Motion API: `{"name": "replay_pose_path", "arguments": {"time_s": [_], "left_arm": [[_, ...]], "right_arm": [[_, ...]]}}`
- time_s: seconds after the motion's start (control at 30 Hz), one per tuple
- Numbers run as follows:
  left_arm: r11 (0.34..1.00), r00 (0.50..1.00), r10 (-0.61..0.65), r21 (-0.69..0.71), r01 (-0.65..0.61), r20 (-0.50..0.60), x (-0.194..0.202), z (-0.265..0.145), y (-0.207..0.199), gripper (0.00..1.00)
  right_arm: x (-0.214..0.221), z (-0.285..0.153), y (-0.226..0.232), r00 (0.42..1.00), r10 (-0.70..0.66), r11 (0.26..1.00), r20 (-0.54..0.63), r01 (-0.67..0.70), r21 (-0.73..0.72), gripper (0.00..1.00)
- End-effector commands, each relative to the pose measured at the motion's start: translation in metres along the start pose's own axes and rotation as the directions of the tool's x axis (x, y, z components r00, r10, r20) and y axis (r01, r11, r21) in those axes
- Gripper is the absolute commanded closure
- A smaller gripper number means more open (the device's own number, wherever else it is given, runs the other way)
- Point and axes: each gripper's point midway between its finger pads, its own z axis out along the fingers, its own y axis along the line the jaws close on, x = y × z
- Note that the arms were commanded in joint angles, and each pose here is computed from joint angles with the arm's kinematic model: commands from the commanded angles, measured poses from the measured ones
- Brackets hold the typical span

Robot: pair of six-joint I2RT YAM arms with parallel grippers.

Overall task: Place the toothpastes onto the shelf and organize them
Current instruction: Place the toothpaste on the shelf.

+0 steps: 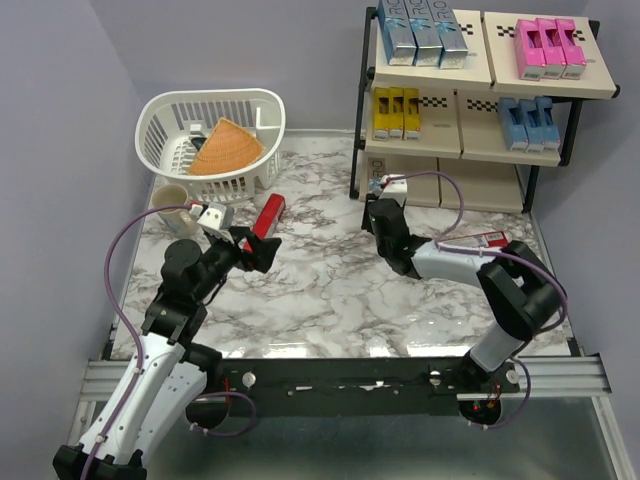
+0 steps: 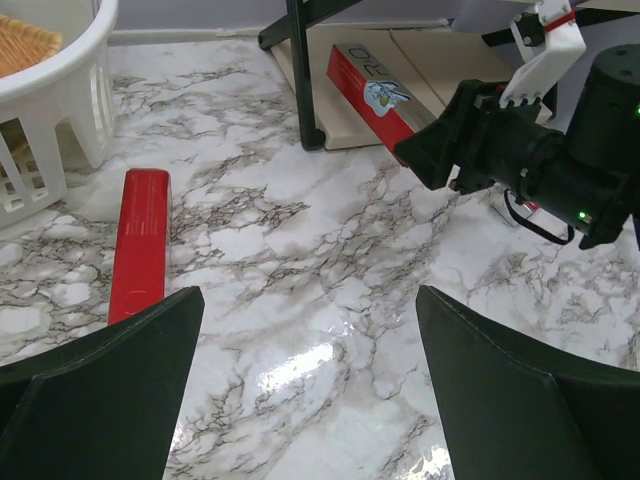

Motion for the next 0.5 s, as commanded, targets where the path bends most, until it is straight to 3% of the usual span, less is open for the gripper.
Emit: {"name": "replay_pose_path", "arguments": {"time_s": [0.0,0.13,0.2,0.27,0.37,0.47], "left_arm": [[1.0,1.0,-0.005,0.014,0.005,-0.001,0.001,0.002,-0.002,0.01],[1.0,1.0,-0.004,0.013,0.004,0.001,0.0,0.002,-0.001,0.01],[1.0,1.0,-0.002,0.016,0.002,0.005,-0.001,0.002,-0.002,0.01],[1.0,1.0,-0.002,0.016,0.002,0.006,-0.001,0.001,-0.002,0.01],[1.0,1.0,-0.001,0.019,0.0,0.012,-0.003,0.0,-0.003,0.01],[1.0,1.0,-0.002,0.021,0.001,0.013,-0.003,0.0,-0.003,0.01]], "right_arm": [[-0.041,0.037,0.002,0.987,0.099,0.993,0.125,-0.106,0.05,0.49],[-0.061,0.059,0.011,0.983,0.124,0.99,0.139,-0.131,0.044,0.45],[-0.047,0.067,0.01,0.991,0.106,0.992,0.078,-0.111,0.053,0.4],[-0.048,0.072,0.018,0.994,0.098,0.995,0.042,-0.099,0.028,0.28],[-0.04,0.074,0.02,0.997,0.071,0.997,-0.014,-0.071,0.017,0.18],[-0.036,0.072,0.02,0.998,0.053,0.999,-0.04,-0.053,0.008,0.14]]}}
